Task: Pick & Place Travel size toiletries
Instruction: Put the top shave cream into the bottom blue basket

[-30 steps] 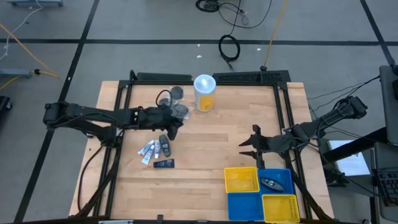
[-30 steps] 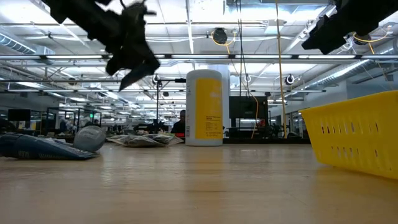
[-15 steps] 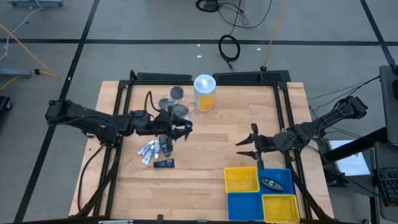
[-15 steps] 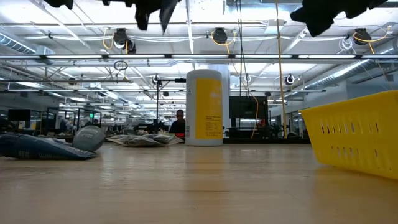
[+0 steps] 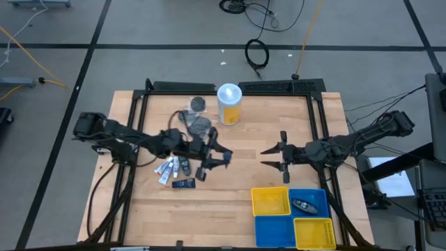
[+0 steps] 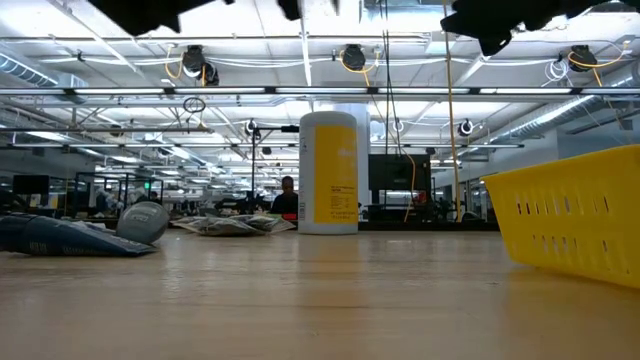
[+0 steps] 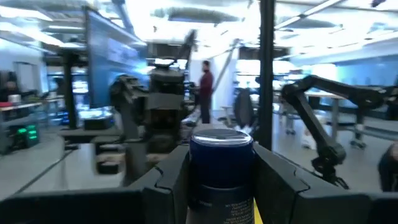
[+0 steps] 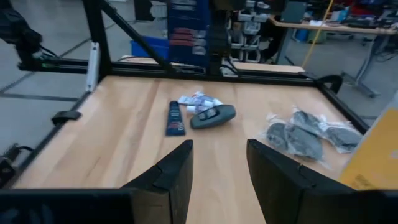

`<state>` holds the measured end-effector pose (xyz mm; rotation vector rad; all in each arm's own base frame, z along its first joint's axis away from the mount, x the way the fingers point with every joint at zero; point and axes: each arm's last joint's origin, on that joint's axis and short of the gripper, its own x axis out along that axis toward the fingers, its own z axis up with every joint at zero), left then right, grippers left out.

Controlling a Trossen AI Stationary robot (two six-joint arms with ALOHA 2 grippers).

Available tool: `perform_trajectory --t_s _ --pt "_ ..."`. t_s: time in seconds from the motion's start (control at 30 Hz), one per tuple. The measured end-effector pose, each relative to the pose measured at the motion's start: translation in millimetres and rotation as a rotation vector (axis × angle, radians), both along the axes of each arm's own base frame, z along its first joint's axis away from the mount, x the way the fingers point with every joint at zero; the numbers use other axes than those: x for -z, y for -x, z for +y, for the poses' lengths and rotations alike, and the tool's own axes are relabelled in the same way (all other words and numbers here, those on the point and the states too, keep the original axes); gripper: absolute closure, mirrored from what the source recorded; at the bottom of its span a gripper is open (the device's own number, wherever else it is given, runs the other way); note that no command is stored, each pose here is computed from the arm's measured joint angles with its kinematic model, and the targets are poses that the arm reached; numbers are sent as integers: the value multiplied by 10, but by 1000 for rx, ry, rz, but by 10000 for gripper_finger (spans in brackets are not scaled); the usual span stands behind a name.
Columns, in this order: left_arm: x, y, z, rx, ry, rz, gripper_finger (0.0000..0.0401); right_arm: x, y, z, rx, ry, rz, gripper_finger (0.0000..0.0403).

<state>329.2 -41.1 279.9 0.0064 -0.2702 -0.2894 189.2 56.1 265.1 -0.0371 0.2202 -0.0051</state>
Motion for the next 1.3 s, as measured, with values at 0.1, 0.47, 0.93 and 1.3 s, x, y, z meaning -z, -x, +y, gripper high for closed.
perform_trajectory --t_s 0.1,0.47,0.93,1.3 --pt "-34 -206 -7 85 -28 -13 265 22 -70 -25 12 23 -6 261" --pt "-146 -649 -14 308 -128 -5 265 63 -317 -41 -157 35 -84 261" --pt "-112 -708 4 304 -158 4 265 102 -471 -15 -333 -2 -155 261" --pt "-104 -708 3 304 -160 8 265 150 -543 0 -334 7 -170 262"
